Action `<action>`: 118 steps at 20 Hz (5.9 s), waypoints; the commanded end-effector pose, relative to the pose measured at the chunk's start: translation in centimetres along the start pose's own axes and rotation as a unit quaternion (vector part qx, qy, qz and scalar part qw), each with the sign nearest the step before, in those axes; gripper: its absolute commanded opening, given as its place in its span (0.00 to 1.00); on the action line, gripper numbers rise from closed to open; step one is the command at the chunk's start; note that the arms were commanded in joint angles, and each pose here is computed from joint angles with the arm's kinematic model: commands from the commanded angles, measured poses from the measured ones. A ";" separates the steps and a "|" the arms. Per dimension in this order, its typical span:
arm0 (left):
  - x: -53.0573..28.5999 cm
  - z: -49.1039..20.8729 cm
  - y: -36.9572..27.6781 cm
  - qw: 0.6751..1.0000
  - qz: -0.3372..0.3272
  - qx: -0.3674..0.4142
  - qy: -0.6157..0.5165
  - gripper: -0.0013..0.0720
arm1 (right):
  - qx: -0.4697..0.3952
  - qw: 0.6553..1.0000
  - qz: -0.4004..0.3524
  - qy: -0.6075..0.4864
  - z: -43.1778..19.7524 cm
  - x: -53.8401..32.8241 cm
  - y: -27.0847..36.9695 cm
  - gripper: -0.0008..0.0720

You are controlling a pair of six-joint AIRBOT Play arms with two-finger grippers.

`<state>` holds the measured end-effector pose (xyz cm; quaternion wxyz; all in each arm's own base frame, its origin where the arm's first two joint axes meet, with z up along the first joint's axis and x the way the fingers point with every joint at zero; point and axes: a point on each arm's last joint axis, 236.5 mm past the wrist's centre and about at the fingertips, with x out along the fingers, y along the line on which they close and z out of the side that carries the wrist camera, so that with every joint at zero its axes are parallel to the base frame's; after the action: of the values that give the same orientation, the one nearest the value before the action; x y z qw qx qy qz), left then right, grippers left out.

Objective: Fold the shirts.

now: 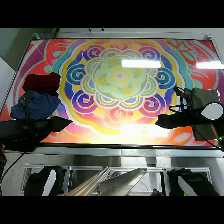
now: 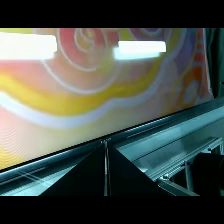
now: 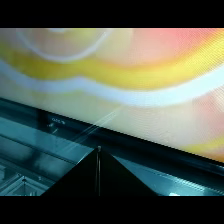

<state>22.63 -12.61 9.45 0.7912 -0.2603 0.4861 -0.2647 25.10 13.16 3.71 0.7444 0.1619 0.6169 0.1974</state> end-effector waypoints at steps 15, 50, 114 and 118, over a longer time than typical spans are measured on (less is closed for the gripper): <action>-9.1 10.2 10.3 0.946 0.320 0.044 -0.039 0.94 | 0.000 1.000 0.000 0.001 0.0 0.0 0.0 0.04; 6.2 25.0 -3.7 0.969 0.141 0.200 0.024 0.04 | -0.016 0.999 0.008 0.031 0.4 2.4 -0.8 0.04; 5.7 4.1 11.8 0.959 0.201 -0.036 0.197 0.57 | -0.055 0.998 0.007 0.039 -1.8 6.6 -3.4 0.91; 10.4 -3.8 8.6 0.962 0.157 -0.018 0.221 0.80 | -0.071 0.997 0.006 0.040 -1.3 7.8 -4.1 0.91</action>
<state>29.00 -9.88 -1.64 0.7019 -0.1225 0.6848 -0.1525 25.48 13.32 -4.16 0.7302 0.1144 0.6293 0.2402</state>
